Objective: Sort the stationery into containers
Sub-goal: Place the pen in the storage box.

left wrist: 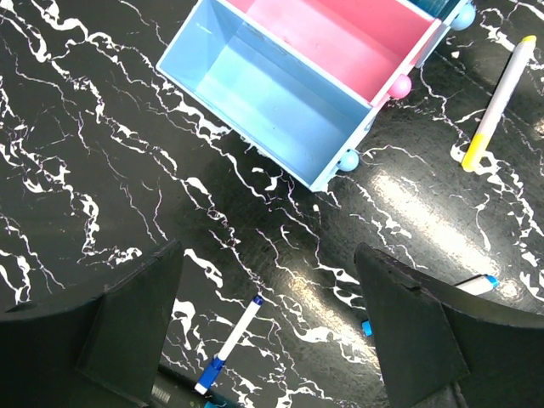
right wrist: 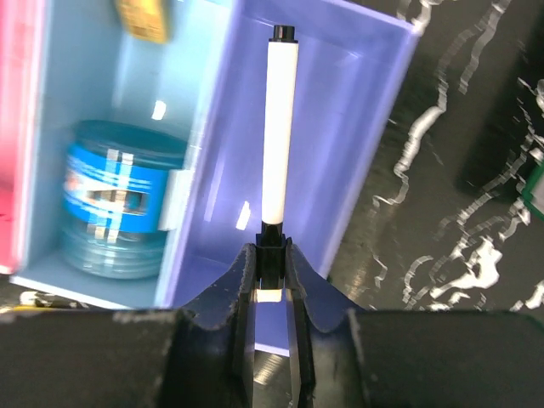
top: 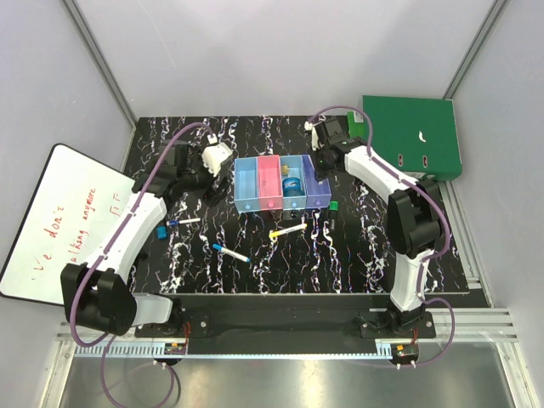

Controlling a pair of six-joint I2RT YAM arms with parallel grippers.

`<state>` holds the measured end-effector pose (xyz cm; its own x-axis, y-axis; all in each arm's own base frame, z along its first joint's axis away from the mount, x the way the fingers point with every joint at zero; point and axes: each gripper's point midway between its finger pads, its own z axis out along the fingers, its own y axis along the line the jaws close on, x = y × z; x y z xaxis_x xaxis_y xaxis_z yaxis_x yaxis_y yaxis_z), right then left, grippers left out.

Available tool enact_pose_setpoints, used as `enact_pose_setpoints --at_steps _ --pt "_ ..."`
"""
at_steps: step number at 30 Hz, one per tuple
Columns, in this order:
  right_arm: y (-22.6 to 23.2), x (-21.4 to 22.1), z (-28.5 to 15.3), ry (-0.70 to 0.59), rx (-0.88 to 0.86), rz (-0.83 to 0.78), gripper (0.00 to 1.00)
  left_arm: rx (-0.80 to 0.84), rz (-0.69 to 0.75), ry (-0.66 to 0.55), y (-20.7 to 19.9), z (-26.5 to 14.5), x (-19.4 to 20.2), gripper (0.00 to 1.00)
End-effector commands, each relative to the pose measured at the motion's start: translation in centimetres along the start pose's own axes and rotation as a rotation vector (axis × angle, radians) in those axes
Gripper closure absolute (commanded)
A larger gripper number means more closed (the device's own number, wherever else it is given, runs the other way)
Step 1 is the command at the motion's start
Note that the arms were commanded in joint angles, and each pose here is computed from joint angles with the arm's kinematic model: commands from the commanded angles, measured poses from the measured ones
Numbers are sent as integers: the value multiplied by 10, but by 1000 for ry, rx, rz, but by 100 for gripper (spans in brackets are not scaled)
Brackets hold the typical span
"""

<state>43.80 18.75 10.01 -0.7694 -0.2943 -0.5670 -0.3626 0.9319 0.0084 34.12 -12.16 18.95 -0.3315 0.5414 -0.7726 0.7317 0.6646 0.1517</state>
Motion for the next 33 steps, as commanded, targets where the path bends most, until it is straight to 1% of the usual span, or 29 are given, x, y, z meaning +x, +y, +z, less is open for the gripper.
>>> enact_pose_setpoints --at_steps 1,8,15,18,19,20,25,27,29,32,33 --pt "16 -27 -3 -73 -27 -27 100 -29 19 -23 5 -8 -4 12" --pt "17 -7 8 -24 -25 -29 100 -70 8 26 10 -12 20 12" --pt "15 8 8 0 -21 -33 99 -114 1 81 18 -17 48 12" --pt "16 9 8 0 -22 -33 86 -123 13 111 20 -18 63 12" --pt "16 7 8 -4 -25 -33 75 -124 16 128 19 -18 71 12" --pt "17 6 7 -6 -27 -33 71 -127 28 135 20 -18 75 12" --pt "18 -2 6 -24 -31 -32 64 -147 141 197 33 -17 106 12" --pt "17 -2 5 -24 -31 -34 62 -151 214 204 40 -17 109 12" --pt "17 -4 4 -28 -31 -37 60 -155 254 208 46 -19 112 13" --pt "17 -7 1 -41 -28 -44 59 -163 373 208 59 -19 109 13" --pt "17 -9 -1 -47 -30 -47 59 -175 413 225 70 -24 115 13"
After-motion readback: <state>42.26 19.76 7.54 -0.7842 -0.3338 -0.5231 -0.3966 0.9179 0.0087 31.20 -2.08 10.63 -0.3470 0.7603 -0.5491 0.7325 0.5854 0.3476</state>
